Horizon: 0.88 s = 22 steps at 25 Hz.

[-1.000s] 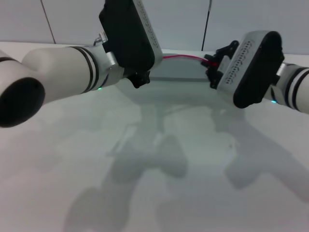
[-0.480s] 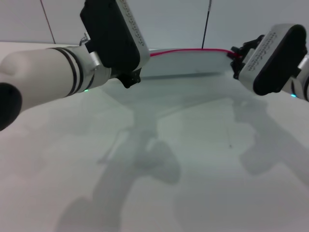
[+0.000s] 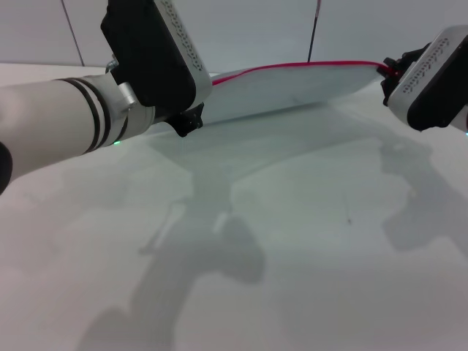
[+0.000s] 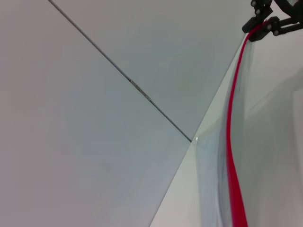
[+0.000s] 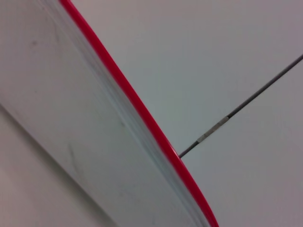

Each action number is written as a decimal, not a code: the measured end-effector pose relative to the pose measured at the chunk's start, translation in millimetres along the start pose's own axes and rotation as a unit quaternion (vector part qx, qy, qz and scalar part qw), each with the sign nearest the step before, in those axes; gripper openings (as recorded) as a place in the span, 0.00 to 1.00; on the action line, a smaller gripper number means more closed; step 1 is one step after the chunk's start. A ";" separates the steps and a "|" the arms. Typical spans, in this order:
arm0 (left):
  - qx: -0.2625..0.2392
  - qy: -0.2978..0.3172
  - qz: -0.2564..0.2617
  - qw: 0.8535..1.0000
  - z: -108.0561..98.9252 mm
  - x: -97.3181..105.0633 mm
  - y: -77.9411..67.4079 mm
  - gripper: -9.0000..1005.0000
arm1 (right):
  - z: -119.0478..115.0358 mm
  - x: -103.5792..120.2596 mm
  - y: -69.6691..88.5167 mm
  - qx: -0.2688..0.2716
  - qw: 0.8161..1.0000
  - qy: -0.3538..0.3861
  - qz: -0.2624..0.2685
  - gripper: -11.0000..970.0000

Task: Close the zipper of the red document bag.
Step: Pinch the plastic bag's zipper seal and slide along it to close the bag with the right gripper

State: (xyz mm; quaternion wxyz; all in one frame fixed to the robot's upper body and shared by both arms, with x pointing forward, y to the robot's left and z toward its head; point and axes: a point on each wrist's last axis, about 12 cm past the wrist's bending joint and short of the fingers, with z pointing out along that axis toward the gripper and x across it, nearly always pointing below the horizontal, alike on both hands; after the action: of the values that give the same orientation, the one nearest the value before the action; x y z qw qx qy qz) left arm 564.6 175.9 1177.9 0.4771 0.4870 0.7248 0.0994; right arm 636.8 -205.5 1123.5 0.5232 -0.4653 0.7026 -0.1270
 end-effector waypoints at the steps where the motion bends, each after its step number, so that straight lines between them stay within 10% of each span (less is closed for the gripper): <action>1: 0.000 0.000 0.000 1.000 0.0 0.0 0.0 0.15 | 0.0 0.5 -1.1 0.003 1.000 0.000 0.000 0.10; 22: -0.008 0.002 -0.005 1.000 1.1 3.1 5.1 0.16 | -0.7 3.2 -8.1 0.017 1.000 0.002 0.003 0.11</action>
State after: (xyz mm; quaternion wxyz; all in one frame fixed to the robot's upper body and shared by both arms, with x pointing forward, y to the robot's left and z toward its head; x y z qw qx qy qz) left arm 568.3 180.6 1178.6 0.4805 0.4791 0.7272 0.1038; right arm 640.4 -212.5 1127.2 0.5301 -0.4543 0.7025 -0.1380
